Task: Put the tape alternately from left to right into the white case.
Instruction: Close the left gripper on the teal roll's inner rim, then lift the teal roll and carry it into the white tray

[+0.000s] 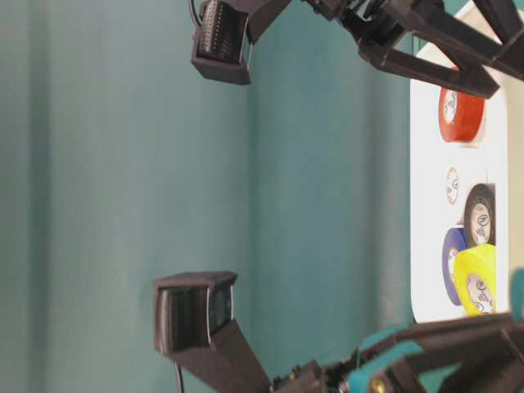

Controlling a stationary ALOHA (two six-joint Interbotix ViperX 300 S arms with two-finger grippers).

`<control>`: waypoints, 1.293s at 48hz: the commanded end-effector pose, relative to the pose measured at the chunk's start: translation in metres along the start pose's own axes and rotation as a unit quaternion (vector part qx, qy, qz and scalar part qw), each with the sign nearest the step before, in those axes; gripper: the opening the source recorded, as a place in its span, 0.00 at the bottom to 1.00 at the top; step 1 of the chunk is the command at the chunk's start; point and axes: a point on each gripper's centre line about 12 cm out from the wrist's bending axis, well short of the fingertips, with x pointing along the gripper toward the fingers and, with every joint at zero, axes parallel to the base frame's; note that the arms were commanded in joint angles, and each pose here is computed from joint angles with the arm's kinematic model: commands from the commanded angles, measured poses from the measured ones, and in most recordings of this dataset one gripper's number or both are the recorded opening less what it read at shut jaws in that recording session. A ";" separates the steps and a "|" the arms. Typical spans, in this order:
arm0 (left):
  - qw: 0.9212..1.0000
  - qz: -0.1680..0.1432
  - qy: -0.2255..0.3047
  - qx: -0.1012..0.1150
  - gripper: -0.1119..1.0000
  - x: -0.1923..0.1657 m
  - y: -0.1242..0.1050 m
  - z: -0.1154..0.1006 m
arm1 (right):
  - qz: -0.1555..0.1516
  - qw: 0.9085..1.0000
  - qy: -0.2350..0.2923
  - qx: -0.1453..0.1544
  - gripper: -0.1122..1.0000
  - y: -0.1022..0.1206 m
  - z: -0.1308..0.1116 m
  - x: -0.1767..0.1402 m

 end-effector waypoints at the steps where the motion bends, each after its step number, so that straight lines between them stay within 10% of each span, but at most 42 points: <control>1: 0.999 0.002 -0.033 -0.009 0.32 -0.011 0.006 0.020 | 0.006 1.000 -0.012 -0.002 0.76 0.004 0.006 -0.003; 26: 0.997 0.039 -0.053 0.026 0.32 -0.009 0.046 0.042 | 0.006 1.000 -0.004 -0.003 0.76 0.004 0.004 0.003; 62: 0.983 0.114 -0.136 -0.040 0.32 0.026 0.146 0.098 | 0.008 1.000 -0.001 -0.007 0.76 0.007 0.001 0.003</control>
